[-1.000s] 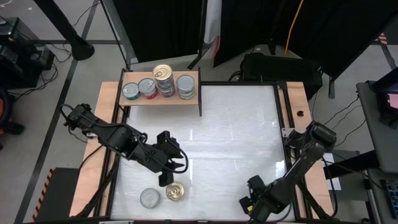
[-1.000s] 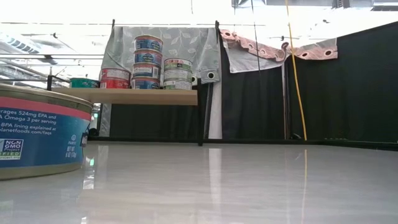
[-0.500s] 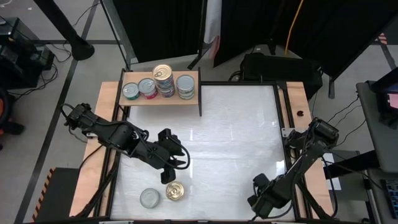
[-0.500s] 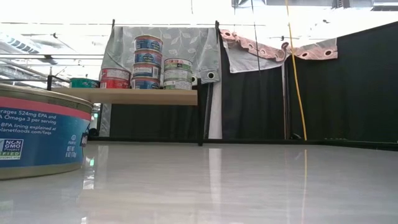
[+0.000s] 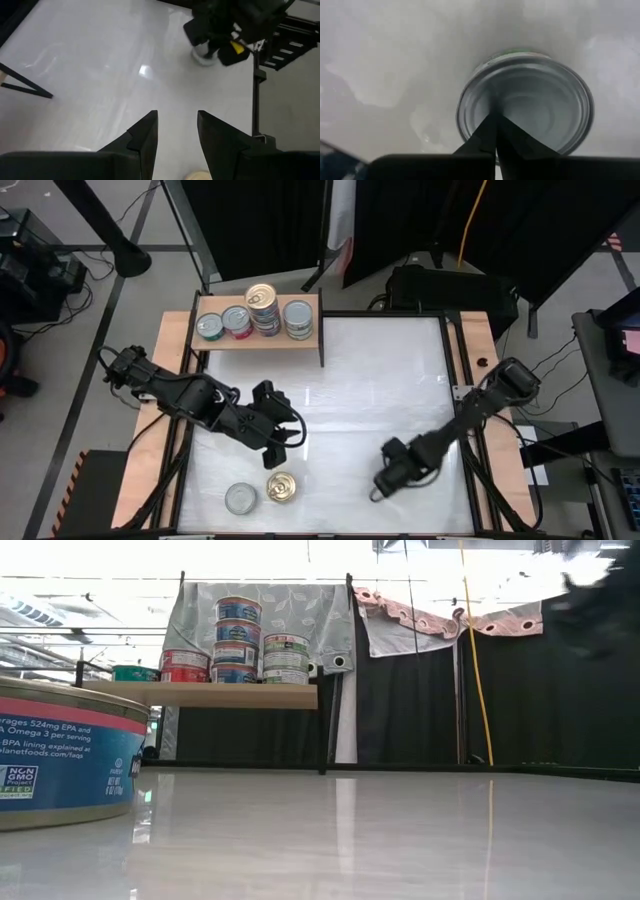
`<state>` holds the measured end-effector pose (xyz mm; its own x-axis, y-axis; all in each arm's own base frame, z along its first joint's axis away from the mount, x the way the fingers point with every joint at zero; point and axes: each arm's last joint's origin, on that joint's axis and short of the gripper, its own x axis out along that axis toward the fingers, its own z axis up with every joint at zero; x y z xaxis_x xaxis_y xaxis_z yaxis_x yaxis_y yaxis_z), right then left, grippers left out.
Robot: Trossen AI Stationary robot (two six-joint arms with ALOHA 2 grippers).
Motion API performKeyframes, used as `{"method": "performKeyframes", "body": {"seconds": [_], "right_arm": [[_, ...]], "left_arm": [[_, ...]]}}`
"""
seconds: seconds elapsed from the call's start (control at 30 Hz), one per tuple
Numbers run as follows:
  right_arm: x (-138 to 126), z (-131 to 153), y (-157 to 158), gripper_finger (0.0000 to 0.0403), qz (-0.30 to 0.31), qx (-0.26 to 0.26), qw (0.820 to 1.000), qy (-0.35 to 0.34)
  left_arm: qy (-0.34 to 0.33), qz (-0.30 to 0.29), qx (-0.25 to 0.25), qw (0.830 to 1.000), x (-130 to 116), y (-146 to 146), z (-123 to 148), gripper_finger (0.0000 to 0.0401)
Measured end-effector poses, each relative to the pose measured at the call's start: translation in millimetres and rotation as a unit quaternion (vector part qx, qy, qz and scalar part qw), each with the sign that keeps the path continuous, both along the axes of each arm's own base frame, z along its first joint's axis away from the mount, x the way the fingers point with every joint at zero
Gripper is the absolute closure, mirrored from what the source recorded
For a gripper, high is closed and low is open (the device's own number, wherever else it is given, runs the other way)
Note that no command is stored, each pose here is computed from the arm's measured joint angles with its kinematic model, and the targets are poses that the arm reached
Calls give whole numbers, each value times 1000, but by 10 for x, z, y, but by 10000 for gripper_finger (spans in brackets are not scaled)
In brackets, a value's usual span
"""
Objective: Stack canned seafood by type on shelf
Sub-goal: Stack the green white tuna can on top of the green white tuna cans on the shelf
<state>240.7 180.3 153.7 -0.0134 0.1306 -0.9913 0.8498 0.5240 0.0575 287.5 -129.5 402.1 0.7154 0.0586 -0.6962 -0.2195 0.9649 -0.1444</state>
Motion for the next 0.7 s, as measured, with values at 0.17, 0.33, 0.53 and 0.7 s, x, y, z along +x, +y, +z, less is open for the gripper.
{"method": "performKeyframes", "body": {"seconds": [0.17, 0.33, 0.53, 0.7], "right_arm": [[314, 74, -317, 403, 5, -69, 996, -62], [471, 258, -521, 403, 40, -85, 994, -49], [369, 386, -504, 403, 57, -84, 995, -14], [335, 294, -437, 403, 45, -72, 996, -24]], "left_arm": [[-6, 25, 2, 1000, 16, 42, 3, 263], [-8, 36, 3, 999, 25, 68, 3, 263], [-6, 36, 4, 999, 21, 66, 0, 263], [-10, 43, 11, 999, 23, 71, 3, 263]]}}
